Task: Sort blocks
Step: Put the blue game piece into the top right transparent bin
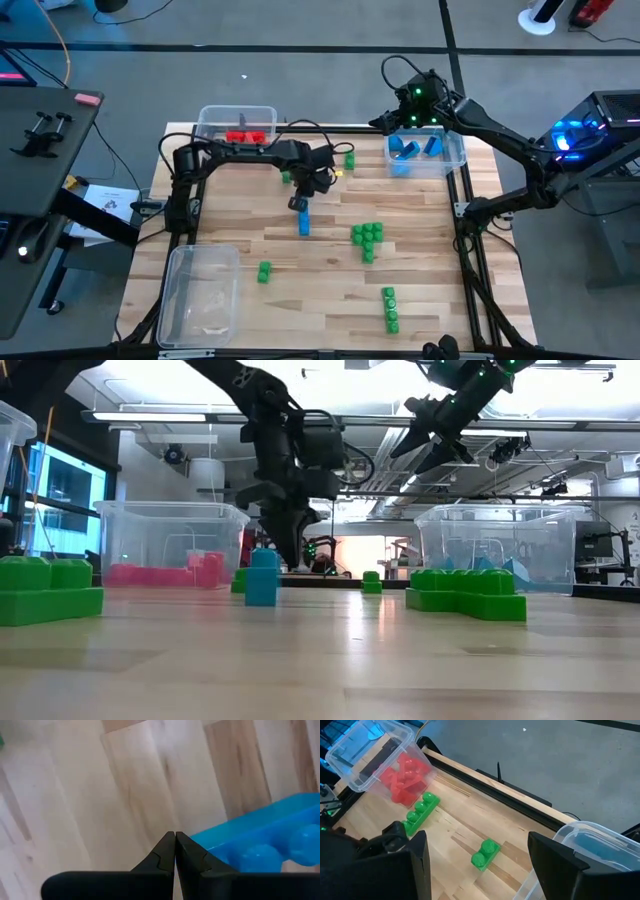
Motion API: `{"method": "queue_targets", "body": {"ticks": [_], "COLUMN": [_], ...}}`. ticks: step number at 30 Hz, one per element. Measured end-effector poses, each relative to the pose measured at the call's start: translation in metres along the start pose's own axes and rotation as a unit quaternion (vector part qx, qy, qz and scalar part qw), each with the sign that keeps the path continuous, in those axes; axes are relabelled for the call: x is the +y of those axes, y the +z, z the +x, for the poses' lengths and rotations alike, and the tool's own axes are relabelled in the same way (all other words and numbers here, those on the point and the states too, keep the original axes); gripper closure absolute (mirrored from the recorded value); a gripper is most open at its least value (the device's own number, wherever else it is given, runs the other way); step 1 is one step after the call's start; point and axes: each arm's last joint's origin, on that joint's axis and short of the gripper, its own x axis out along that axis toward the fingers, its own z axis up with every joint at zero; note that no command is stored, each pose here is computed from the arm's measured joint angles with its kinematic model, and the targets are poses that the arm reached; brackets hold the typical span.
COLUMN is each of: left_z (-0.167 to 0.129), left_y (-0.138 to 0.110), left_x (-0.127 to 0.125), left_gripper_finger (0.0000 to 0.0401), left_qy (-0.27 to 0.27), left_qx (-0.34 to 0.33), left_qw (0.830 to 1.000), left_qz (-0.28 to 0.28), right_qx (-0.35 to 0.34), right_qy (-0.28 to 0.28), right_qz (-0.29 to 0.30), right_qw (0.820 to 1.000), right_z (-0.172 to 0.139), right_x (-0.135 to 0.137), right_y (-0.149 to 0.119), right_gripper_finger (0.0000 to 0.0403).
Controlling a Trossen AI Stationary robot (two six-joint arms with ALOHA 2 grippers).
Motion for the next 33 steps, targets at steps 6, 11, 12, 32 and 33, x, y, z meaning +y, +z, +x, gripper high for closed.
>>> {"method": "queue_targets", "body": {"ticks": [6, 11, 12, 32, 33], "left_z": [-0.001, -0.003, -0.003, -0.082, -0.089], "left_y": [-0.011, -0.019, -0.021, -0.015, -0.016], "left_x": [0.004, -0.001, -0.002, -0.03, -0.038], "left_gripper_finger": [0.0401, 0.0401, 0.0401, 0.0401, 0.0401], "left_qy": [-0.017, -0.043, -0.052, 0.001, 0.005], "left_qx": [0.03, 0.07, 0.076, 0.023, 0.007], "left_qw": [0.998, 0.993, 0.992, 0.996, 0.996], "left_qz": [-0.05, -0.085, -0.092, -0.092, -0.083], "right_qx": [0.001, 0.0, 0.0, -0.002, -0.001], "right_qy": [0.001, 0.002, 0.002, 0.002, 0.003], "right_qz": [-0.001, -0.002, -0.002, -0.006, -0.003], "right_qw": [1.0, 1.0, 1.0, 1.0, 1.0], "right_z": [0.0, 0.0, 0.0, 0.0, 0.0], "right_x": [0.001, 0.001, 0.001, 0.001, 0.002], "right_y": [0.0, 0.0, 0.0, 0.0, 0.0], "right_gripper_finger": [0.0188, 0.0188, 0.0188, 0.0188, 0.0188]}}
